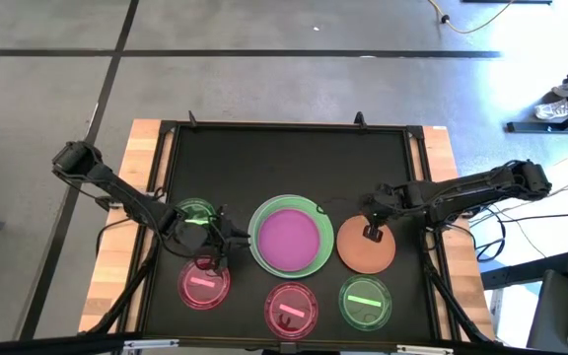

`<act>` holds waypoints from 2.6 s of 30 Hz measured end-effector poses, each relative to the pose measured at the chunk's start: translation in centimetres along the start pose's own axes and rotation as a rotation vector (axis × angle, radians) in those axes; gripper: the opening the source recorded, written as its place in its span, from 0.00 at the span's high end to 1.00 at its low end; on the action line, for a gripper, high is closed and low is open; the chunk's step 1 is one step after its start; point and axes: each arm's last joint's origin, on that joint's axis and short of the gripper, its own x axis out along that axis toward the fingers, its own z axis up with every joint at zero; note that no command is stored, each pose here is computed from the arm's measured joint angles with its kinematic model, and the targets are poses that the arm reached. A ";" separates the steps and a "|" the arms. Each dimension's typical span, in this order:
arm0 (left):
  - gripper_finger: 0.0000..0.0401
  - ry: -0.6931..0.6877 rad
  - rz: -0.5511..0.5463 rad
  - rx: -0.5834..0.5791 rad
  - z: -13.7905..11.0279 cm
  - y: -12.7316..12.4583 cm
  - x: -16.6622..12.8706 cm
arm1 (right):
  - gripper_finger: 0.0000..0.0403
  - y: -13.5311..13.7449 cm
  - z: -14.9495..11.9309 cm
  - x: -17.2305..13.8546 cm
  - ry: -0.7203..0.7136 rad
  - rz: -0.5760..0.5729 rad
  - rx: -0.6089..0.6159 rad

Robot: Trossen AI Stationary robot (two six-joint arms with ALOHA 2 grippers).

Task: Stack plastic plates
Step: Stack the orange plate on top of the purple plate

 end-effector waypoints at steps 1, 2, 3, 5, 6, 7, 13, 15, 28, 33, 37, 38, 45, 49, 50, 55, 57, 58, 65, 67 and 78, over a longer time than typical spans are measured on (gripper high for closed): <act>0.74 0.000 0.000 0.000 0.0 0.0 0.0 | 0.96 -0.2 -0.3 0.0 0.029 -0.014 0.020; 0.74 0.000 0.000 0.000 0.0 0.0 0.0 | 0.94 -0.4 -0.5 0.0 0.056 -0.030 0.038; 0.74 0.000 0.000 0.000 0.0 0.0 0.0 | 0.92 -0.5 -0.6 0.0 0.072 -0.040 0.049; 0.74 0.000 0.001 0.000 0.0 0.0 0.0 | 0.85 -0.8 -0.7 0.0 0.092 -0.051 0.068; 0.74 0.000 0.001 0.000 0.0 0.0 0.0 | 0.81 -0.9 -0.7 0.0 0.101 -0.047 0.074; 0.74 0.000 0.001 0.000 0.0 0.0 0.0 | 0.77 -1.0 -0.7 0.1 0.109 -0.036 0.082; 0.74 0.000 0.001 0.000 0.0 0.0 0.0 | 0.57 -1.6 -1.5 1.3 0.130 -0.017 0.088; 0.74 0.000 0.002 0.000 0.0 0.0 0.0 | 0.54 -1.9 -1.7 1.9 0.136 -0.009 0.107; 0.74 -0.002 0.009 0.000 0.0 0.0 0.0 | 0.94 -2.0 -1.8 3.1 0.148 0.007 0.126; 0.74 -0.001 0.009 0.001 0.0 0.0 0.0 | 0.95 -2.1 -1.8 3.1 0.139 -0.022 0.127; 0.74 -0.001 0.009 0.001 0.0 0.0 0.0 | 0.97 -2.2 -1.5 2.5 0.130 -0.072 0.127; 0.74 -0.002 0.009 0.001 0.0 0.0 0.0 | 0.98 -2.2 -1.3 2.2 0.127 -0.071 0.127; 0.74 -0.008 0.025 0.001 0.0 0.1 0.0 | 0.99 -2.1 0.0 -0.6 0.172 -0.138 0.115; 0.74 -0.008 0.025 0.001 0.0 0.1 0.0 | 0.99 -1.9 1.1 -2.4 0.155 -0.134 0.092; 0.74 -0.008 0.026 0.000 0.0 0.1 0.0 | 0.99 -1.8 1.5 -2.8 0.146 -0.131 0.082; 0.74 -0.009 0.027 0.000 0.0 0.1 0.0 | 1.00 -1.3 3.2 -4.9 0.070 -0.087 0.037; 0.74 -0.009 0.027 -0.001 0.0 0.1 0.0 | 1.00 -1.1 3.8 -5.7 0.039 -0.064 0.016; 0.74 -0.009 0.027 -0.001 0.0 0.1 0.0 | 1.00 -1.1 4.1 -5.9 0.020 -0.056 0.000; 0.74 -0.013 0.034 -0.002 0.0 0.1 0.0 | 1.00 -0.3 5.6 -6.3 -0.118 0.066 -0.050; 0.74 -0.017 0.037 -0.004 0.1 0.1 0.0 | 1.00 -0.1 6.1 -6.3 -0.168 0.084 -0.057; 0.74 -0.023 0.036 -0.006 0.1 0.1 0.0 | 1.00 1.4 9.7 -4.2 -0.525 0.199 -0.060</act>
